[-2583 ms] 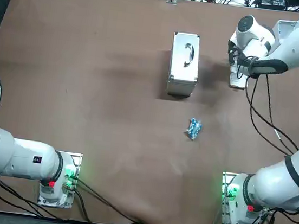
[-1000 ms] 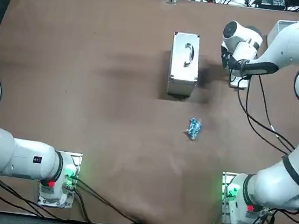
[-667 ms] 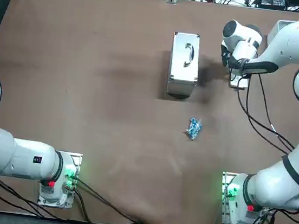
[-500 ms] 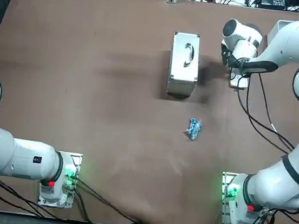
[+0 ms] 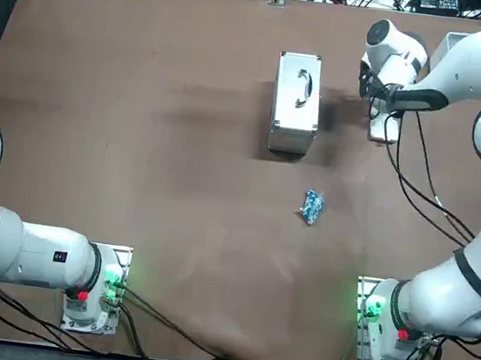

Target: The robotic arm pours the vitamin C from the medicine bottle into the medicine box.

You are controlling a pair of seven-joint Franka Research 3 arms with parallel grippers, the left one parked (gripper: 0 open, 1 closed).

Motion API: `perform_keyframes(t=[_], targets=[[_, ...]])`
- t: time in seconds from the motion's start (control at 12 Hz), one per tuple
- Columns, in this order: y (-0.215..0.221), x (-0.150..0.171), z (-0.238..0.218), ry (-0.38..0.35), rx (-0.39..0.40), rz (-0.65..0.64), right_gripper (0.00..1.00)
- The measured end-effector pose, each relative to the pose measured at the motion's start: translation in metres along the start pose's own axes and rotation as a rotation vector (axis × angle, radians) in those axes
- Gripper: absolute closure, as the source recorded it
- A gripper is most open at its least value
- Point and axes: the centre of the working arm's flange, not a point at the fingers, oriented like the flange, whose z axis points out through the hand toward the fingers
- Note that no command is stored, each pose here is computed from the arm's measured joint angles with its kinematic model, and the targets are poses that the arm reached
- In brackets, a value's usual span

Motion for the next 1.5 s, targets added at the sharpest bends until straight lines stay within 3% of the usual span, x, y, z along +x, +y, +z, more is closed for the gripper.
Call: perform_keyframes(t=[0.25,0.92,1.5], targets=[[0.009,-0.019,-0.005,0.094,0.06,0.07,0.58],[0.024,-0.112,-0.023,0.377,0.173,0.194,0.58],[0.006,-0.185,0.002,0.661,0.24,0.237,0.58]])
